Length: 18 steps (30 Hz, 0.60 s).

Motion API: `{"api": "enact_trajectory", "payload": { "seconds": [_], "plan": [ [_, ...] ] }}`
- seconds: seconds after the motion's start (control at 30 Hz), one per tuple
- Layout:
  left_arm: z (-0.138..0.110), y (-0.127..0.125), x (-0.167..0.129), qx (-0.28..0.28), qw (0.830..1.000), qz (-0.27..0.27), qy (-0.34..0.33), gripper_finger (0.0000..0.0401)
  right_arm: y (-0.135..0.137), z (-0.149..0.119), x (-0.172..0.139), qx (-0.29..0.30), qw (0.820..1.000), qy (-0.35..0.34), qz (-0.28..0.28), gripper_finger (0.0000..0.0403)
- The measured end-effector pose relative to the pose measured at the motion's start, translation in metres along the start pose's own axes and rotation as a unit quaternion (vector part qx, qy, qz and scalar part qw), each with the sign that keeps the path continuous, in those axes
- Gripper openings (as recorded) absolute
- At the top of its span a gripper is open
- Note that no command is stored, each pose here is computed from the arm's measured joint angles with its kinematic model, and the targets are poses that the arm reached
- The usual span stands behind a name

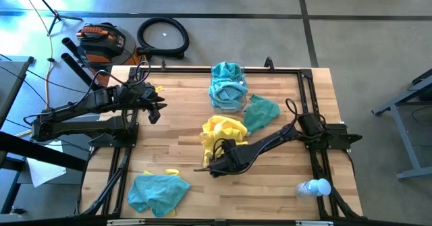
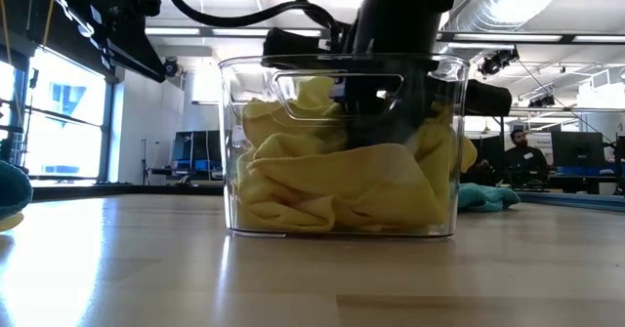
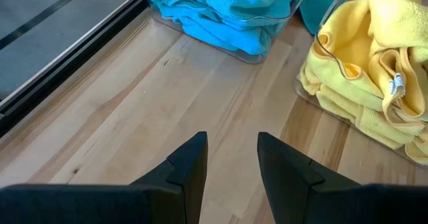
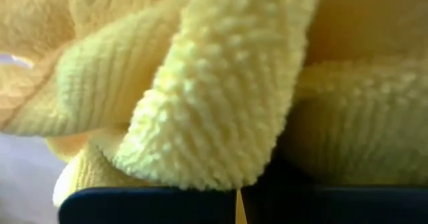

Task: Sort microfiber towel by color & place in baskets
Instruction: Put the yellow towel into the bottom transparent bin

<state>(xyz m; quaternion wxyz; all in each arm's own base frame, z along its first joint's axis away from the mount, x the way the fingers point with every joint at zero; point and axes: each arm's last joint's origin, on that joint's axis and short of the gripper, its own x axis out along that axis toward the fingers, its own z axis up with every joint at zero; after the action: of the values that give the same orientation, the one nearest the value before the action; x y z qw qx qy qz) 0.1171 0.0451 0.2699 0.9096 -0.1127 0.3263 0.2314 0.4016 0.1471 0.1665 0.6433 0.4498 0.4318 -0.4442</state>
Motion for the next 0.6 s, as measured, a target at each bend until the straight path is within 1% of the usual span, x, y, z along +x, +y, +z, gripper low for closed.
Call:
{"api": "enact_trajectory", "payload": {
  "seconds": [0.17, 0.3, 0.43, 0.6],
  "plan": [
    [0.000, 0.000, 0.000, 0.000, 1.000, -0.002, 0.001, 0.0119, -0.005, 0.003, 0.001, -0.055, 0.998, 0.024, -0.029, 0.0000],
    [0.000, 0.000, 0.000, 0.000, 1.000, -0.009, 0.002, 0.0119, -0.007, 0.002, 0.000, -0.077, 0.996, 0.030, -0.040, 0.0000],
    [0.000, 0.000, 0.000, 0.000, 1.000, -0.009, 0.002, 0.0119, -0.007, 0.004, -0.006, -0.097, 0.994, 0.037, -0.032, 0.0000],
    [0.000, 0.000, 0.000, 0.000, 1.000, -0.008, 0.003, 0.0119, -0.009, 0.010, -0.038, -0.090, 0.996, 0.010, 0.002, 0.0000]
  ]
}}
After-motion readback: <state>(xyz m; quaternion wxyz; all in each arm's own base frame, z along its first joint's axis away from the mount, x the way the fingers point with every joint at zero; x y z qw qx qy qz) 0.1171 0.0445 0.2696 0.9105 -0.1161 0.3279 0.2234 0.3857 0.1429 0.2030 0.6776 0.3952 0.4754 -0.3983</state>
